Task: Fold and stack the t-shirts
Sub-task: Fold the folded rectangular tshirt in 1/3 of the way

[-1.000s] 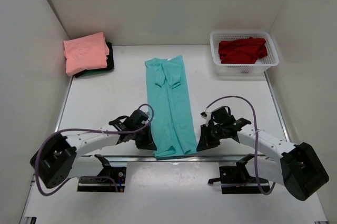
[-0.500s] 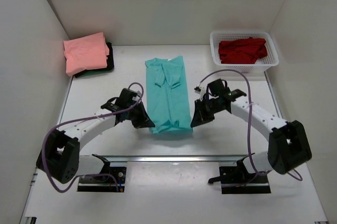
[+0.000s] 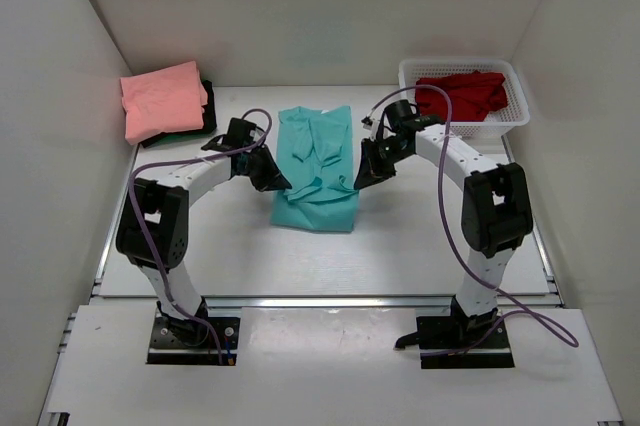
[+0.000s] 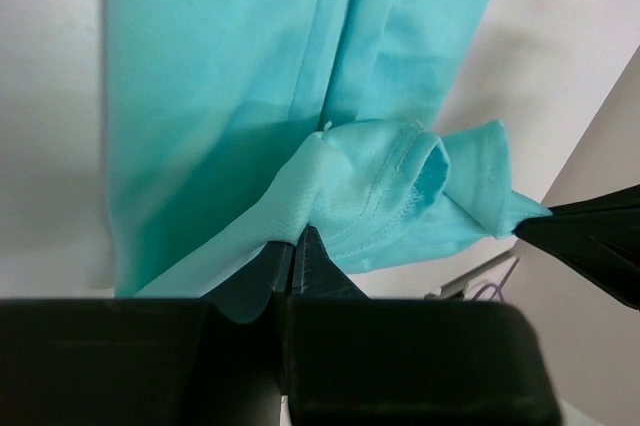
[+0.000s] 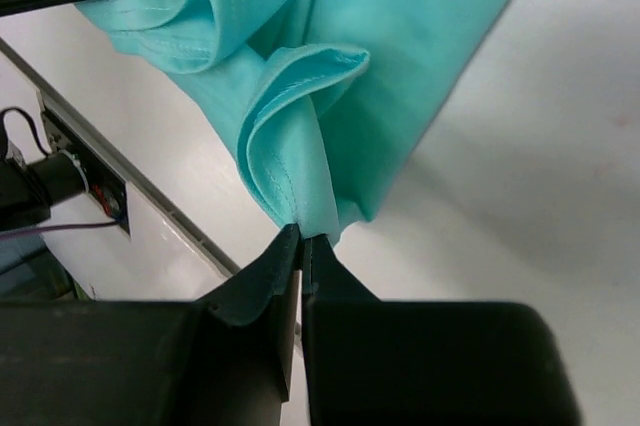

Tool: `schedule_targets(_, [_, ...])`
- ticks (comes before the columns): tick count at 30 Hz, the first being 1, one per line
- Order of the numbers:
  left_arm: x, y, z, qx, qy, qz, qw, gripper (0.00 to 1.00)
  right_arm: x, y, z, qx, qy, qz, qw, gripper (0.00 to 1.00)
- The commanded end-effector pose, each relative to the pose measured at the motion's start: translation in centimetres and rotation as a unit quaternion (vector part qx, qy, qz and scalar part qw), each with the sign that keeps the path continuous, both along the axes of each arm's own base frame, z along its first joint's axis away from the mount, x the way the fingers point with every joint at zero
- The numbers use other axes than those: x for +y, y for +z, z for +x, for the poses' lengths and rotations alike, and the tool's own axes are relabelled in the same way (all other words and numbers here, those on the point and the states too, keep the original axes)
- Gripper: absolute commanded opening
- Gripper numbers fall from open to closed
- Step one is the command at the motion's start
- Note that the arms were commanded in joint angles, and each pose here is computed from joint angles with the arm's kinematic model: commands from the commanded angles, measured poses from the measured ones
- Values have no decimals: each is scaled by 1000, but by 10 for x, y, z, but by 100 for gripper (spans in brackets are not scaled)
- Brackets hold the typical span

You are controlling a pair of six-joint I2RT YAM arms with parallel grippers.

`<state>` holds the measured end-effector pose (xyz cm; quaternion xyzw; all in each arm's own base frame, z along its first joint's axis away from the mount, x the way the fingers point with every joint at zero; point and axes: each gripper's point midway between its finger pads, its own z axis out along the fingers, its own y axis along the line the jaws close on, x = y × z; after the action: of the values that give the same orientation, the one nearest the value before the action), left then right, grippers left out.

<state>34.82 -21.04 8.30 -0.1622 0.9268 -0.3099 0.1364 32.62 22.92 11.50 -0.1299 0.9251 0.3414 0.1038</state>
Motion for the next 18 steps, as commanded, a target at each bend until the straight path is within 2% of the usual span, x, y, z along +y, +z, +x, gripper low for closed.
schedule_targets(1, [13, 19, 24, -29, 9, -2, 1000, 9, 5, 10, 24, -20, 2, 7, 1000, 0])
schedule_targets(6, [34, 18, 33, -31, 36, 2, 999, 9, 5, 18, 53, -41, -12, 4, 999, 0])
schedule_targets(14, [27, 15, 58, -39, 43, -18, 998, 10, 4, 8, 92, -43, -29, 7, 999, 0])
schedule_targets(15, [28, 9, 63, -34, 48, -19, 998, 15, 7, 12, 98, -52, -29, 11, 998, 0])
schedule_targets(16, [28, 13, 72, -42, 50, -22, 998, 23, 7, 10, 105, -54, -30, 12, 998, 4])
schedule_targets(18, [29, 18, 91, -63, 58, -33, 996, 31, 8, 4, 117, -60, -37, 8, 998, 6])
